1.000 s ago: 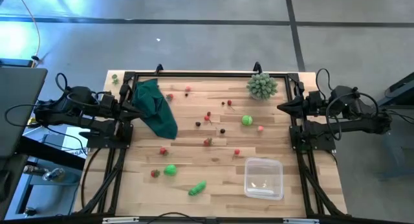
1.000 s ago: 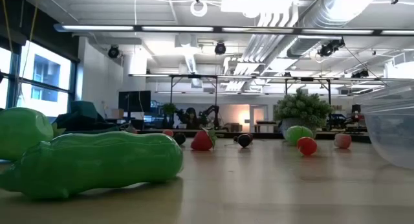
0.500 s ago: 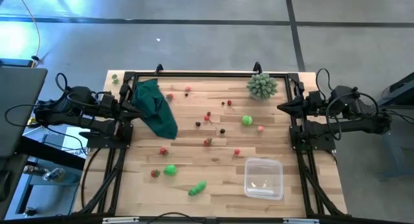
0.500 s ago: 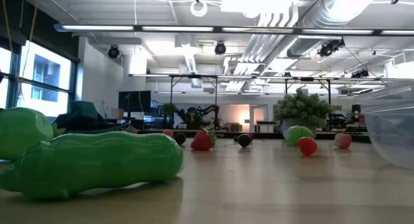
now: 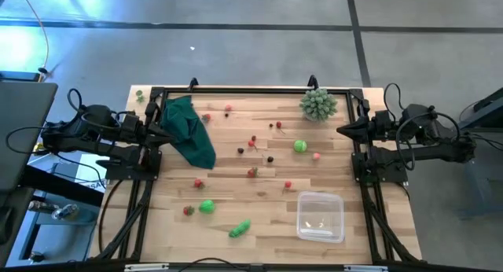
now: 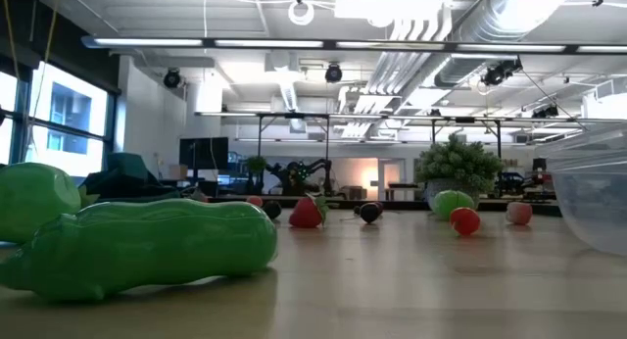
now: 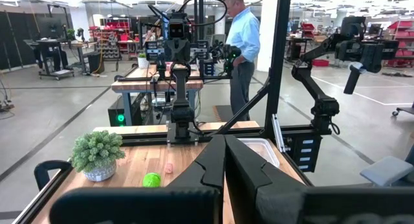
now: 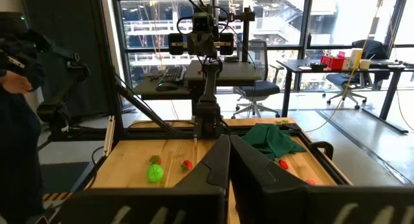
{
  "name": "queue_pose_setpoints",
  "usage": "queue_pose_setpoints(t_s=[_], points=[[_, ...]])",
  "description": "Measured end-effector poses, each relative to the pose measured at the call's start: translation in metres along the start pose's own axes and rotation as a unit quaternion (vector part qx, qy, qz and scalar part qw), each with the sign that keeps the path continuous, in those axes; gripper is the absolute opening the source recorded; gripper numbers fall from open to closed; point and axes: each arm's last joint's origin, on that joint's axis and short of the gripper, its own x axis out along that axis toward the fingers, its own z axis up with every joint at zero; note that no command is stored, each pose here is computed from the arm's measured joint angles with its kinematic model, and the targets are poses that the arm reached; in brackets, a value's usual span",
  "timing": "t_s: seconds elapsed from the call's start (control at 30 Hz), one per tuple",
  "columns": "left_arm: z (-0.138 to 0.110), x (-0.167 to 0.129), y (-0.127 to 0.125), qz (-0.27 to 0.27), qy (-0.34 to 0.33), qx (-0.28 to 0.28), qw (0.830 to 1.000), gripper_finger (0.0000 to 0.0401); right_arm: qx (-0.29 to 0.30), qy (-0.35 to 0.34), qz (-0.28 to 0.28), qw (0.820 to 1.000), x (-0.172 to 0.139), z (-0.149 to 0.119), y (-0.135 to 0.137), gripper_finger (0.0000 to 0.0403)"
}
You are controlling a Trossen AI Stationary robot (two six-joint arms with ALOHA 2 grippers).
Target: Pick and placing Produce into tupperware
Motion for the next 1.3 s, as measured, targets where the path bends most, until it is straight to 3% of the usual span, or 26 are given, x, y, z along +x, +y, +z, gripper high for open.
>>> queue_pose_setpoints(t_s=[0.93,1.07,1.23,1.3], points=[[0.0,0.001,0.002,0.032,0.001,-0.007,0.999,0.0001,0.002,-0.006,-0.009,1.0,0.0,0.001,-0.001,0.0],[0.001,0.001,0.002,0.036,-0.003,-0.013,0.999,0.0001,0.09,-0.029,-0.008,0.995,0.0,0.005,-0.001,0.0],[0.005,0.001,0.003,0.06,-0.027,-0.014,0.998,0.0001,0.215,-0.095,-0.037,0.971,0.001,0.017,-0.003,0.0],[0.008,0.002,0.004,0.077,-0.042,-0.007,0.996,0.0001,0.23,-0.117,-0.055,0.965,0.001,0.02,-0.005,0.0]])
